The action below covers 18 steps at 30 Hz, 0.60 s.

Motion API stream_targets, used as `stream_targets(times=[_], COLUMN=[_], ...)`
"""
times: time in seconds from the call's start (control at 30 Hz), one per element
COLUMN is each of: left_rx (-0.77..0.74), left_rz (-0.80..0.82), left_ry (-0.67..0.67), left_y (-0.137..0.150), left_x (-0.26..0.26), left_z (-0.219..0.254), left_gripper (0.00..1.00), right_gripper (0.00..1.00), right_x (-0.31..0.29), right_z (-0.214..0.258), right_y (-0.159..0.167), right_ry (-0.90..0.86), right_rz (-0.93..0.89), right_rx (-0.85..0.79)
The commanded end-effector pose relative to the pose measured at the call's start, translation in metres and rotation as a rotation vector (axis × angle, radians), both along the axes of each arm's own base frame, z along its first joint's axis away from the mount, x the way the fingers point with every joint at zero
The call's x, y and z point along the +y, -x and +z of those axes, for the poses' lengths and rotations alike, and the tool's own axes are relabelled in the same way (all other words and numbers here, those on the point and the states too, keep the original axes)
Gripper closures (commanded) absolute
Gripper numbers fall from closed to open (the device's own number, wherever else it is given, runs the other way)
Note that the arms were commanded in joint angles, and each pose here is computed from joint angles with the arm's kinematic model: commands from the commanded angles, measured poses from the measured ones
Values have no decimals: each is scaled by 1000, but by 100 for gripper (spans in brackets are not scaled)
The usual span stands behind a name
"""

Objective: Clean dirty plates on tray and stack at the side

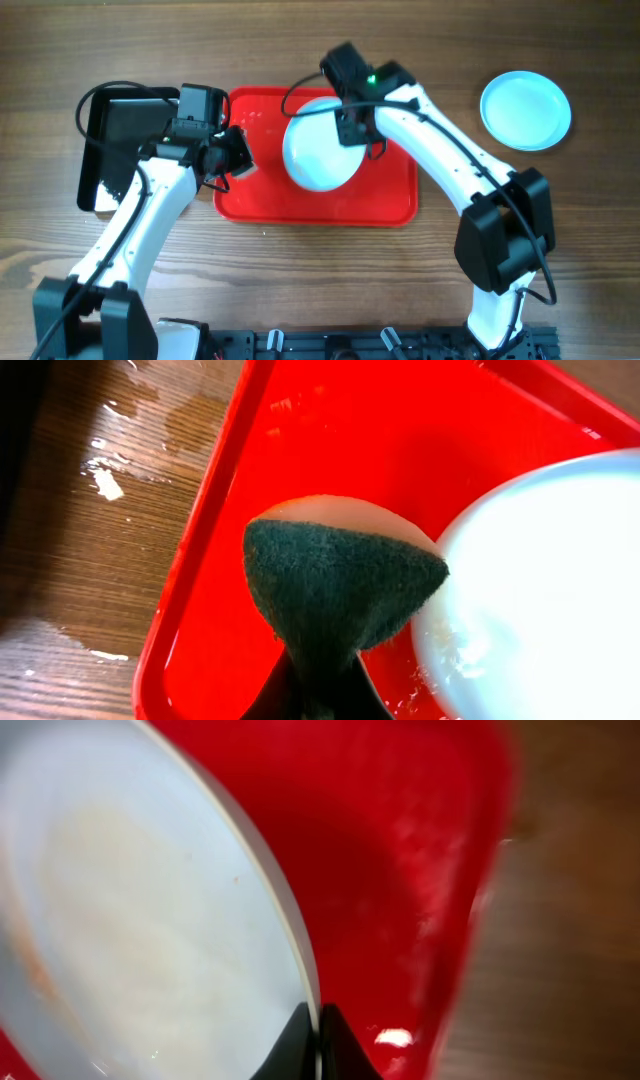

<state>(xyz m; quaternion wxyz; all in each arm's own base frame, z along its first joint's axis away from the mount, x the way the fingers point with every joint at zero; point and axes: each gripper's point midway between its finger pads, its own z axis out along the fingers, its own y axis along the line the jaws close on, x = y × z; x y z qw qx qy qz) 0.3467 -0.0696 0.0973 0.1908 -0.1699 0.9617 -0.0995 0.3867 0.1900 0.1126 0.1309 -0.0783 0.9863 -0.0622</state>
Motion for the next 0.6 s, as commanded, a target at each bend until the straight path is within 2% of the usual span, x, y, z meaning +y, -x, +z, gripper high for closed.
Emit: stream_targets(times=[0.0, 0.1, 0.27, 0.37, 0.43, 0.5, 0.57], left_rx=[51, 54, 59, 56, 56, 57, 57], left_rz=[-26, -26, -31, -34, -34, -35, -35], left_ry=[26, 25, 36, 45, 45, 45, 45], left_y=[3, 3, 4, 3, 3, 3, 3], left_x=[-7, -7, -9, -11, -11, -11, -11], left_z=[-15, -16, -17, -16, -16, -16, -16], left_gripper=[96, 96, 96, 96, 96, 96, 96], right_gripper=[96, 96, 96, 96, 96, 96, 96], right_x=[-37, -53, -28, -11, 8, 28, 36], right_z=[64, 89, 91, 114, 128, 130, 132], right_y=[-30, -34, -21, -17, -12, -9, -9], right_ry=[233, 404, 522, 677, 783, 804, 797], right_rz=[-6, 72, 323, 371, 465, 555, 569], right_rx=[-190, -234, -190, -292, -336, -356, -376])
